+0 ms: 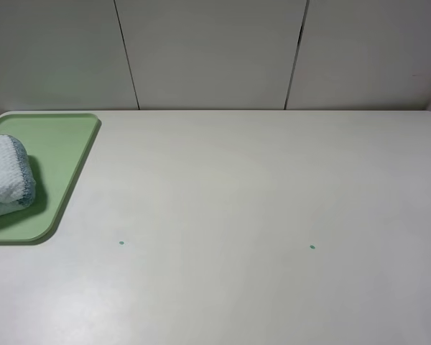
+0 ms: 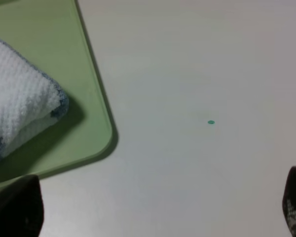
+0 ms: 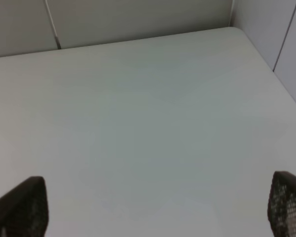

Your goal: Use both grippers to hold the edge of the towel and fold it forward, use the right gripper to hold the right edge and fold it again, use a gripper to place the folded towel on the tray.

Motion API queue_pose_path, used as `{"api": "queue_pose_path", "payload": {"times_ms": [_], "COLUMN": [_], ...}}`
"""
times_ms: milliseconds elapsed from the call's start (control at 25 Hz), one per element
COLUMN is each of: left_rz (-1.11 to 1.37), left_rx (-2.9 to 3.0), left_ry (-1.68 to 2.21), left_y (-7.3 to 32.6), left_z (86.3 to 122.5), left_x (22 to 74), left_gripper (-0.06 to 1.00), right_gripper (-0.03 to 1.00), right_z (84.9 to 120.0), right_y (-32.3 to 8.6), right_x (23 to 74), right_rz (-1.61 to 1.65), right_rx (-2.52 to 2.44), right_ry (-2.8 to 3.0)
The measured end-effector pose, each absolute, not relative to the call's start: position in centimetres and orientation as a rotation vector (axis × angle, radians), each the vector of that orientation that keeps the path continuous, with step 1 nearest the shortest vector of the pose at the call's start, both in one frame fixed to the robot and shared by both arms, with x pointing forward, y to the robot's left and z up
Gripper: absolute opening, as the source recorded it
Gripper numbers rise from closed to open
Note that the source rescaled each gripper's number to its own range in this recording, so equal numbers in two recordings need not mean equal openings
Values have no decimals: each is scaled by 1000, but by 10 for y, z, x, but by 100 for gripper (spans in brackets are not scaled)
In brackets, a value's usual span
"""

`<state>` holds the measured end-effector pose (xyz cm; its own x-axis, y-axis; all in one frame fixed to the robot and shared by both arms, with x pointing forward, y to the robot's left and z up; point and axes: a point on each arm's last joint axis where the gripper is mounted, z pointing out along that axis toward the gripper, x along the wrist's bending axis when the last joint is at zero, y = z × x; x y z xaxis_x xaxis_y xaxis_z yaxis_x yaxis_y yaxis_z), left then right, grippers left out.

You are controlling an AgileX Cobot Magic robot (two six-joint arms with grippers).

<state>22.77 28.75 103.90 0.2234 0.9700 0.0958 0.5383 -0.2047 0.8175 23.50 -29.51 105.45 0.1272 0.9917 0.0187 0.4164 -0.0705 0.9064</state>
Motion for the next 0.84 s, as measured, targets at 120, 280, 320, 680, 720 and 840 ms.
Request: {"api": "queue_pose_path", "payload": {"times_ms": [120,280,320,680,720,840], "left_rz": [841,844,844,845,845,845], "left_rx": [1843,1845,1845,1846,1847,1847], "left_ry": [1392,1389,1389,1388,1387,1387], "left_y": [288,288,288,288,288,288], "left_z": [1039,1039,1039,1039,1039,1039], "left_x": [228,228,228,228,228,228], "left_gripper": [100,100,100,100,100,100], "right_gripper": [100,100,100,100,100,100], "right_z": [1054,1054,1054,1054,1054,1054], "right_y": [-295,-295,-295,-295,-295,-295], "right_x": [235,235,235,235,235,235], "right_rz": [914,914,914,914,914,914], "right_rx": [1611,1611,1611,1611,1611,1611], "right_ry": [1401,1401,1401,1401,1401,1401]}}
